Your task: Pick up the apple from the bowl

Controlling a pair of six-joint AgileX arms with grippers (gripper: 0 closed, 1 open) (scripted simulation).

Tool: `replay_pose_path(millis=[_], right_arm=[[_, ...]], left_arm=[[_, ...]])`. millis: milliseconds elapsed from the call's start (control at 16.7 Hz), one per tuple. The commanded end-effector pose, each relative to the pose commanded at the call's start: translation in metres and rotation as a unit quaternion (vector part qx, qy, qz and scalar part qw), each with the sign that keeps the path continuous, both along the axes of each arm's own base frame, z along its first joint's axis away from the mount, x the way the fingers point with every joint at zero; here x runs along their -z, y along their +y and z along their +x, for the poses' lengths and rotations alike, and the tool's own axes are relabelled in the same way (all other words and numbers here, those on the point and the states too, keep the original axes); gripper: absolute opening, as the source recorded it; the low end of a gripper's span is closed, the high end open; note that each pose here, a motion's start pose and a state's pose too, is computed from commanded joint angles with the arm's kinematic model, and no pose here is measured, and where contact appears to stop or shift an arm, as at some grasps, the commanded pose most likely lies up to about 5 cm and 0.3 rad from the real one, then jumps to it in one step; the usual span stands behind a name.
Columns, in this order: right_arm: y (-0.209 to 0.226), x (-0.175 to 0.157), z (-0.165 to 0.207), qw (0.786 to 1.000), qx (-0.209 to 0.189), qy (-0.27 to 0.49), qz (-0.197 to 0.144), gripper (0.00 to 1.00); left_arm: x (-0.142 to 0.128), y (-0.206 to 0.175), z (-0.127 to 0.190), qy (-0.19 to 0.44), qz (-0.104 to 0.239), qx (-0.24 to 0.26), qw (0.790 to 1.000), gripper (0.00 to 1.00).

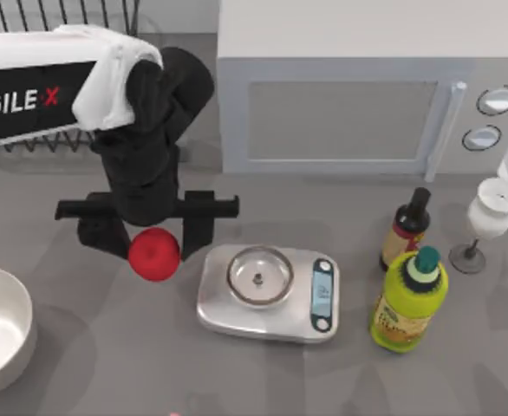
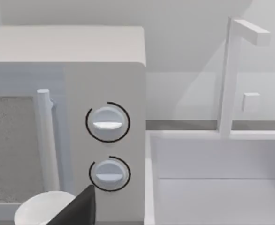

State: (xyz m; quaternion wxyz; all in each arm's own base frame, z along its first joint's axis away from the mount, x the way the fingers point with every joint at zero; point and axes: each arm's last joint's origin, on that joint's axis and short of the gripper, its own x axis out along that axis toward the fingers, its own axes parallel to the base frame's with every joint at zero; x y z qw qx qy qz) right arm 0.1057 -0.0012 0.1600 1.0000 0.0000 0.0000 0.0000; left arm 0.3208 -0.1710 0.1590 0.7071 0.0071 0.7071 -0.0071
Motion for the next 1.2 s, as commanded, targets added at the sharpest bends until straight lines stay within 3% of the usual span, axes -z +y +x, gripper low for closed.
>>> replay_pose_path(millis=[180,960,1200], right_arm=[[0.0000,0.0000,0.0000,1.000,0.000,0.000,0.000,1.00],[0.0000,0.0000,0.0000,1.000,0.000,0.000,0.000,1.00],[0.0000,0.0000,0.0000,1.000,0.000,0.000,0.000,1.00]], left_arm=[[0.0000,0.0000,0.0000,0.000,0.000,0.000,1.000,0.00],[0.0000,0.0000,0.0000,0.000,0.000,0.000,1.000,0.98],[0.0000,0.0000,0.0000,0.000,0.000,0.000,1.000,1.00]])
